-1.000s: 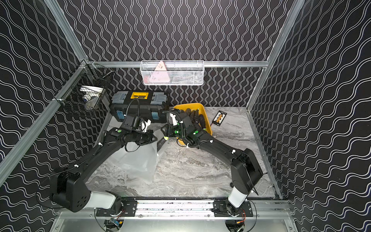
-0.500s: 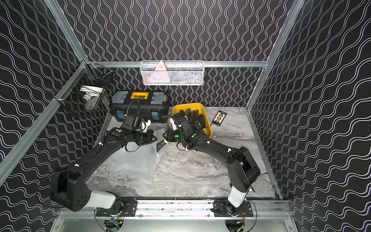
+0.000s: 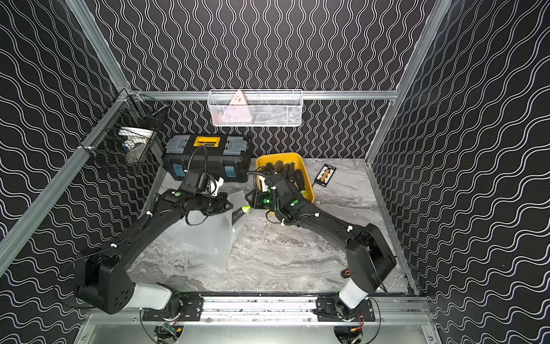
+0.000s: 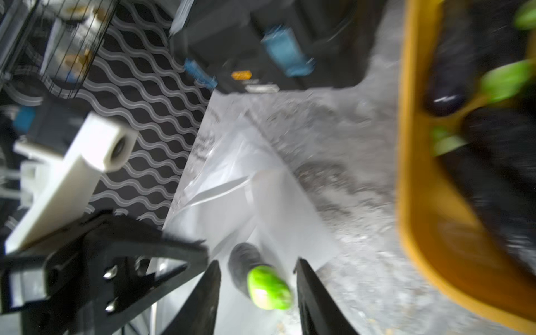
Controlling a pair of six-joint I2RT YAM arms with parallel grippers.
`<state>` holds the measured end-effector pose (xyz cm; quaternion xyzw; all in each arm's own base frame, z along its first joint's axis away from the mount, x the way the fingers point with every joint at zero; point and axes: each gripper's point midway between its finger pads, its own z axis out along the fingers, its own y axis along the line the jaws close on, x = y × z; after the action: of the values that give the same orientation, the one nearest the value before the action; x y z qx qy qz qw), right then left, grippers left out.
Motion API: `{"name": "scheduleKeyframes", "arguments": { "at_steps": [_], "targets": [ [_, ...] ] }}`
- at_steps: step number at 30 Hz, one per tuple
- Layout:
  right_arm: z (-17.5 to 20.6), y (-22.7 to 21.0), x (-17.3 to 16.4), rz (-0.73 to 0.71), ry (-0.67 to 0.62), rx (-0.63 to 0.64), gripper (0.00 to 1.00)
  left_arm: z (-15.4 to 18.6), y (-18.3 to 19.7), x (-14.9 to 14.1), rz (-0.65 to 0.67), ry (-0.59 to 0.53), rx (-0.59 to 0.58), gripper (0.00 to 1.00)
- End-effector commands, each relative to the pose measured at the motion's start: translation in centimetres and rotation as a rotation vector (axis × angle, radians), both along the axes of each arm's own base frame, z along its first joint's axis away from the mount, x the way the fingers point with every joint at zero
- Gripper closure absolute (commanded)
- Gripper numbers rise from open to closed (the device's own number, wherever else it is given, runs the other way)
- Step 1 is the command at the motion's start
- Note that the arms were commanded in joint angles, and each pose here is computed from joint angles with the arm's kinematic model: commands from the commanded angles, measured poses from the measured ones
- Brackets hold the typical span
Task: Place the eggplant in a zip-top bag and seal the zipper
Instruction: Place the eggplant in the zipper food storage bag.
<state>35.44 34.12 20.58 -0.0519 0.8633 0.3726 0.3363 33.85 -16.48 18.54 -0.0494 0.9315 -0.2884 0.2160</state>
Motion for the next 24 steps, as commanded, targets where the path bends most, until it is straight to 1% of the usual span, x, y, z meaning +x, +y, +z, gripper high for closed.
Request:
{"name": "scheduleKeyframes", "arguments": {
  "at_steps": [1,4,7,12,17,24],
  "targets": [
    [-0.9,-0.3,-0.2,-0.001,0.022,-0.014,0.56,0.0,-0.1,0.2,-0.009,-0.015,0.001,1.0],
    [-1.6,0.5,-0.4,0.02,0.047,-0.008,0.59,0.0,-0.3,0.4,-0.01,-0.015,-0.008,1.0],
    [-2.1,1.4,-0.6,0.038,0.052,-0.01,0.59,0.1,-0.3,0.3,-0.015,-0.017,-0.005,1.0],
    [-2.7,2.7,-0.9,0.064,0.073,0.001,0.64,0.4,-0.3,0.3,-0.016,-0.024,0.0,1.0],
    [-2.4,3.2,-1.2,0.069,0.071,0.007,0.73,0.3,-0.2,0.2,-0.016,-0.022,0.003,1.0],
    [-1.4,3.1,-1.6,0.048,0.054,-0.009,0.77,0.1,0.0,0.3,-0.012,-0.023,0.018,1.0]
  ]
}}
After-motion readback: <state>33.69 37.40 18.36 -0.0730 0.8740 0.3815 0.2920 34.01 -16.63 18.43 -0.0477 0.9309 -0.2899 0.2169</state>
